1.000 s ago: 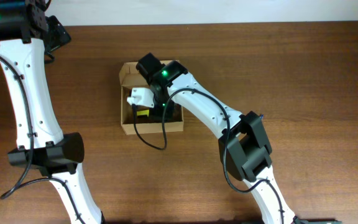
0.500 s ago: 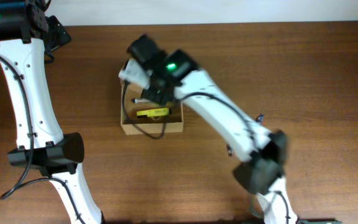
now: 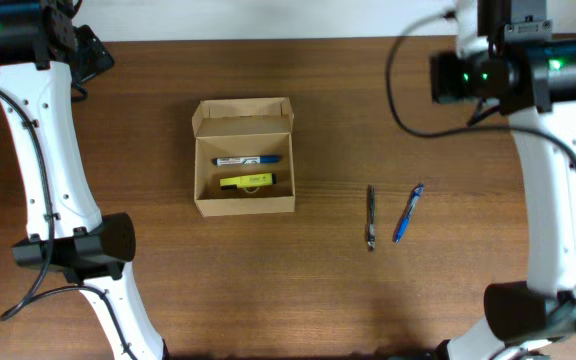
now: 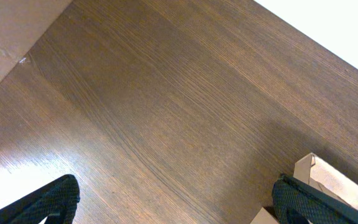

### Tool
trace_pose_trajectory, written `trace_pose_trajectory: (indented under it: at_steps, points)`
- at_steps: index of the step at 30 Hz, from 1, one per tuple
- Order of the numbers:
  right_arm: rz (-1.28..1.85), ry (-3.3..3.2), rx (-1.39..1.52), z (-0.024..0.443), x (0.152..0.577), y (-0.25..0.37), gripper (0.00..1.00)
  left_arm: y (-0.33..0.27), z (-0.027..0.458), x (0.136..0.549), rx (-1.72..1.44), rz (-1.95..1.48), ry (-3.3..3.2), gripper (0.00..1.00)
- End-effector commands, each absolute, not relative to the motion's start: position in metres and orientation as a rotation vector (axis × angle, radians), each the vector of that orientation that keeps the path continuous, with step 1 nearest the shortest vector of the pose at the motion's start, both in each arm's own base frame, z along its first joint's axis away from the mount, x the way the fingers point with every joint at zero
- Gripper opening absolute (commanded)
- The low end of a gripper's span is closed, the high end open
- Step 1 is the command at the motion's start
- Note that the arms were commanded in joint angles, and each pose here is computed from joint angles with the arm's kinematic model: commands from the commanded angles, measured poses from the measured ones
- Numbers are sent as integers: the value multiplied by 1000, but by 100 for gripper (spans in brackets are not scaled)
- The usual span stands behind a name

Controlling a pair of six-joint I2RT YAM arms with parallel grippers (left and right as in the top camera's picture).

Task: Pack container
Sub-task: 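Move the right gripper to the blue pen and grasp it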

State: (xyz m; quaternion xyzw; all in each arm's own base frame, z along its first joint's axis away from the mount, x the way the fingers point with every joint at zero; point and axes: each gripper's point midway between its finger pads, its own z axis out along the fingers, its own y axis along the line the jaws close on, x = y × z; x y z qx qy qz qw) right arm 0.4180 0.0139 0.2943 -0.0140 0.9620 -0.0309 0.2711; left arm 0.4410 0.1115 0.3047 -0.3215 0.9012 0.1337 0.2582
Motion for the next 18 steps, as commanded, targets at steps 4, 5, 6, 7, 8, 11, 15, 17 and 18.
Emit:
trace_pose_trajectory:
  at_steps: [4,5,6,7,8,11,15,17,18]
  points:
    - [71,2964,281,154,380,14,58,114,320,434,-857,366,2413,100]
    - [69,2987,295,141,375,14,58,114,320,434,-857,366,2413,100]
    - [69,3013,316,126,369,15,58,114,320,434,-857,366,2413,100]
    - [73,3040,355,109,361,15,58,114,320,434,-857,366,2413,100]
    - [91,3059,378,95,355,17,58,114,320,434,-857,366,2413,100]
    - [136,3095,424,60,339,23,58,114,320,434,-857,366,2413,100]
    - [133,3110,432,33,327,22,58,114,320,434,-857,366,2413,100]
    - [133,3108,434,27,325,22,58,114,320,434,-857,366,2413,100]
    - [132,3105,445,24,324,22,58,114,320,434,-857,366,2413,100]
